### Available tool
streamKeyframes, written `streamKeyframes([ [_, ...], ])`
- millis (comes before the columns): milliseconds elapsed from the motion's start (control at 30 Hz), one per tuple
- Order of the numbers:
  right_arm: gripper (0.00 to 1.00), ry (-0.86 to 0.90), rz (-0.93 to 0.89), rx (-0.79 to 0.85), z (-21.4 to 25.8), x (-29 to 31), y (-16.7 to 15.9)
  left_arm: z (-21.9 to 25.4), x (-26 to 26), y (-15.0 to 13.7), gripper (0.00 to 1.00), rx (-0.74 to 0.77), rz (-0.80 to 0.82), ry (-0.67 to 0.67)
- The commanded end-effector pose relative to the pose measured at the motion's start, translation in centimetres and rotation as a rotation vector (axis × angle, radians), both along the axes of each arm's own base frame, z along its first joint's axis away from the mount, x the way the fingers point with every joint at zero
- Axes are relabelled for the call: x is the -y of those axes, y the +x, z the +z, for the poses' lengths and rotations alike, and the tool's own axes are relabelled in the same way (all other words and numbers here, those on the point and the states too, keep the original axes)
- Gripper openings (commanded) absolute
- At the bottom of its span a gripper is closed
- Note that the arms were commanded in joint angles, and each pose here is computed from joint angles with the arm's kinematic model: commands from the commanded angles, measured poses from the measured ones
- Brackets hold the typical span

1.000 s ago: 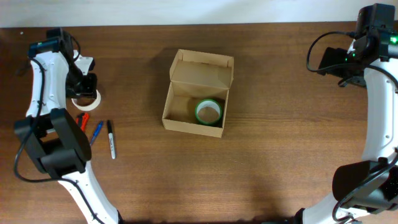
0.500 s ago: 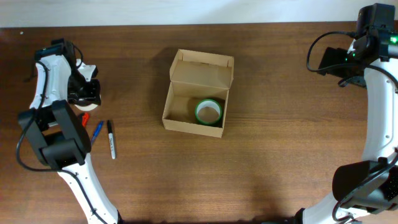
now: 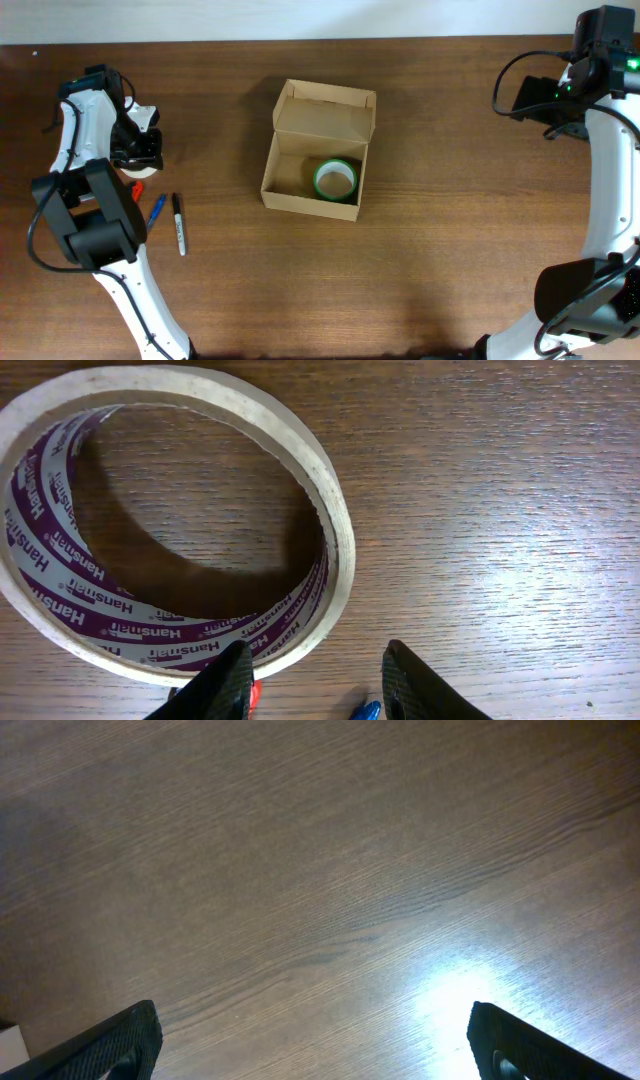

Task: Pack container
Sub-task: 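Move the left gripper back and grasp the white masking tape roll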

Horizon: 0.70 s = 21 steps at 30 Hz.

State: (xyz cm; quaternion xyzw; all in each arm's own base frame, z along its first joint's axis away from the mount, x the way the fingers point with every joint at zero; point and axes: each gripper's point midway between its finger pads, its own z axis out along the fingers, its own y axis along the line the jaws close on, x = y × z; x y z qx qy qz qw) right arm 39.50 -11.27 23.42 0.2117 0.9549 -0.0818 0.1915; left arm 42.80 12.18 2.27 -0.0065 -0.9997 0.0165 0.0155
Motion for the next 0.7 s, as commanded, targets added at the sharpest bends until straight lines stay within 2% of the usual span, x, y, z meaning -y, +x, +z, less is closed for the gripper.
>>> streamKeyframes([
  [0,0.99,-0.007,0.003,0.036,1.3,0.0,0.0,-1.6,0.5,-0.2,0.42,-0.026,-0.016,-0.037],
  [667,1.0,-0.007,0.003,0.036,1.3,0.0,0.0,0.4,1.2,2.7,0.42,0.061,-0.056,0.001],
])
